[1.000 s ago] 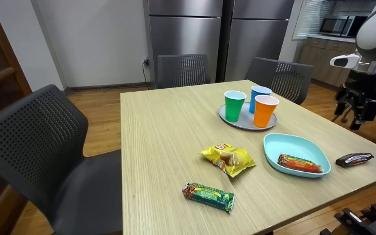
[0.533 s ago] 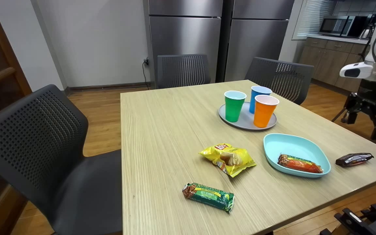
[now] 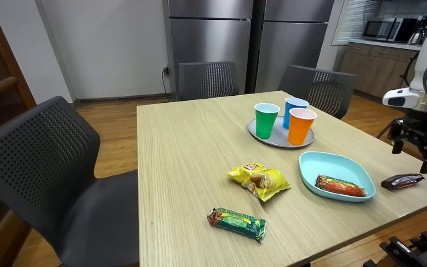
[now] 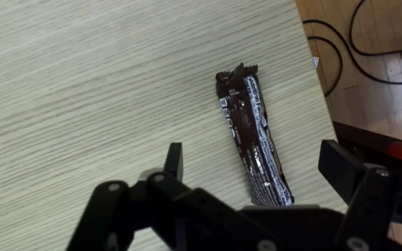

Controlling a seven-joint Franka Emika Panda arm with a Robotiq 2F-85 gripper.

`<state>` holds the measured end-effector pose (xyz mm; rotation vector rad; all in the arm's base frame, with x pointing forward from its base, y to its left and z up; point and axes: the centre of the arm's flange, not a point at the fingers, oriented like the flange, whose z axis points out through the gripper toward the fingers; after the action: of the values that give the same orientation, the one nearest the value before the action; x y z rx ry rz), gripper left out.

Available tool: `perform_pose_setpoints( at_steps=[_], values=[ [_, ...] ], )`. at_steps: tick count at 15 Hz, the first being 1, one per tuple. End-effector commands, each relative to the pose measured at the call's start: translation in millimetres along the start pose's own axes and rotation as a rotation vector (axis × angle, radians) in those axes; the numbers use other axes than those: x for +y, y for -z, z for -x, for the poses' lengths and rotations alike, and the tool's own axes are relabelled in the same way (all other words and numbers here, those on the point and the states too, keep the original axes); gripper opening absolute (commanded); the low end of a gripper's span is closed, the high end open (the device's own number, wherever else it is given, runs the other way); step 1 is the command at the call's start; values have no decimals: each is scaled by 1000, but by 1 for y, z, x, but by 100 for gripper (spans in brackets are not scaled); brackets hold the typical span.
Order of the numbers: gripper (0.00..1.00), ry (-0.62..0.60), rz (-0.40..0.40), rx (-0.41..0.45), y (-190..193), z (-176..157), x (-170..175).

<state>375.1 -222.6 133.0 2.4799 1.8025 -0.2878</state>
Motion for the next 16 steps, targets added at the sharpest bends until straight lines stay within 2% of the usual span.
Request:
perform_pose_setpoints(
  at_steps=[1,10,16],
  values=[
    [100,1,5,2,-4,-3,0],
    [100,3,-2,3,-10,-5,-1],
    [100,66,-7,5,-28,-7,-5]
  ],
)
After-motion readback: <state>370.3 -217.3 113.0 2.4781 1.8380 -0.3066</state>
